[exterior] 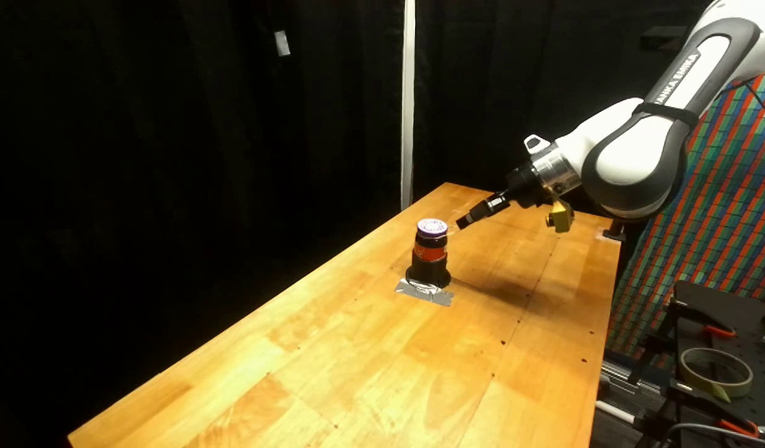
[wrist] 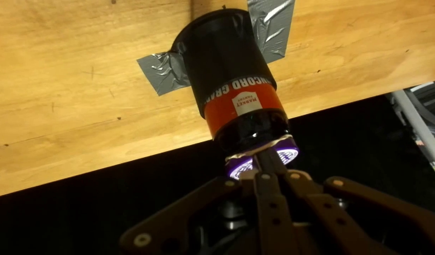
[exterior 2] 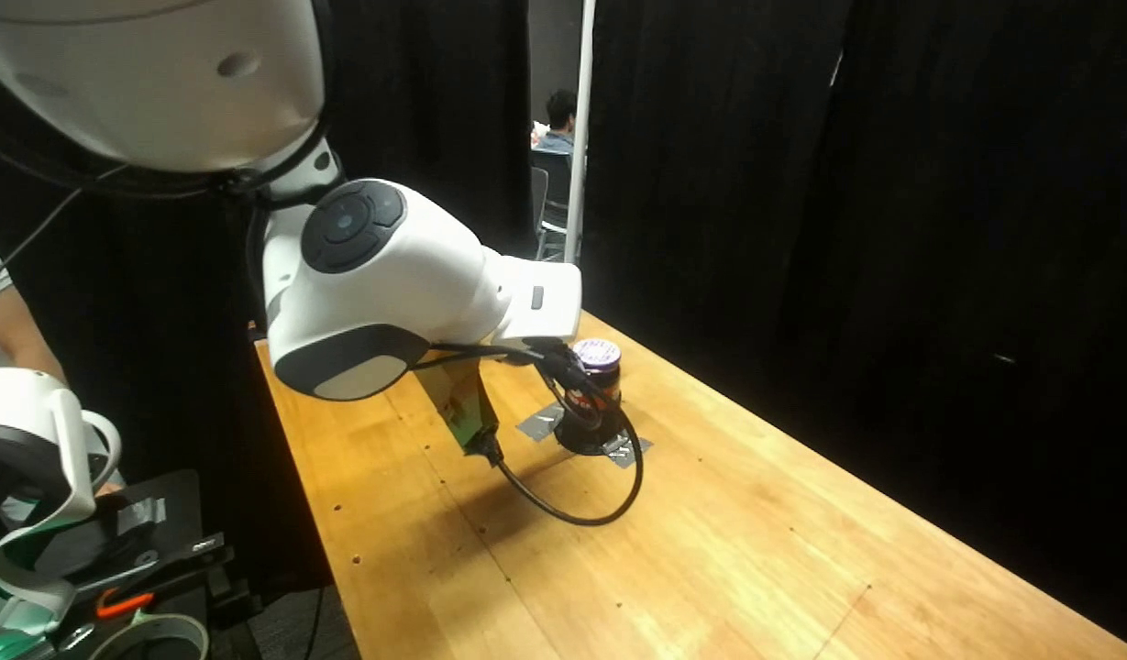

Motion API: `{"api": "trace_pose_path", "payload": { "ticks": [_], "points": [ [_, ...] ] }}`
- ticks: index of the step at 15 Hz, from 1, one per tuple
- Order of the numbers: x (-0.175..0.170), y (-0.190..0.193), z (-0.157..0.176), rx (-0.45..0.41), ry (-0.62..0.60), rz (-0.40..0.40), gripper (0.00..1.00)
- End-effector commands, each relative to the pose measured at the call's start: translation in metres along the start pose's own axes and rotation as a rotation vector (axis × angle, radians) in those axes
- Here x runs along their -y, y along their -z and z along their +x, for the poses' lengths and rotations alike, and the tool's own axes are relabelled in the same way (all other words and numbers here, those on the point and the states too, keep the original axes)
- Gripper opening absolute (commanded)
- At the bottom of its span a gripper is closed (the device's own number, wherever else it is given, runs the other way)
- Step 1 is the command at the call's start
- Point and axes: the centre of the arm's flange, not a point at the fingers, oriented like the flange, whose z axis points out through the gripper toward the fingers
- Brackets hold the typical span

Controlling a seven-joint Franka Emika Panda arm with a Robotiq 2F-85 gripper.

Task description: Put the rubber band around the jar.

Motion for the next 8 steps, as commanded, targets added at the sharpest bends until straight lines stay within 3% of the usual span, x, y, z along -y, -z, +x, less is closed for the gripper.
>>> {"api": "trace_pose_path", "payload": {
  "ticks": [1,4,5,6,7,8],
  "points": [
    [-0.01,0.016,-0.01,-0.062,-0.019,0.046,0.0],
    [-0.018,0.023,-0.013,-0.073,-0.024,0.056,0.01],
    [-0.02,0.023,-0.012,-0.045,-0.039,0.073,0.26],
    [-0.022,0.023,-0.012,-0.01,-0.065,0.082,0.27],
    [-0.02,0.01,-0.016,-0.028,-0.044,0.075,0.07],
    [-0.023,0.01,-0.019,-0.015,-0.059,0.08,0.16]
  ]
}}
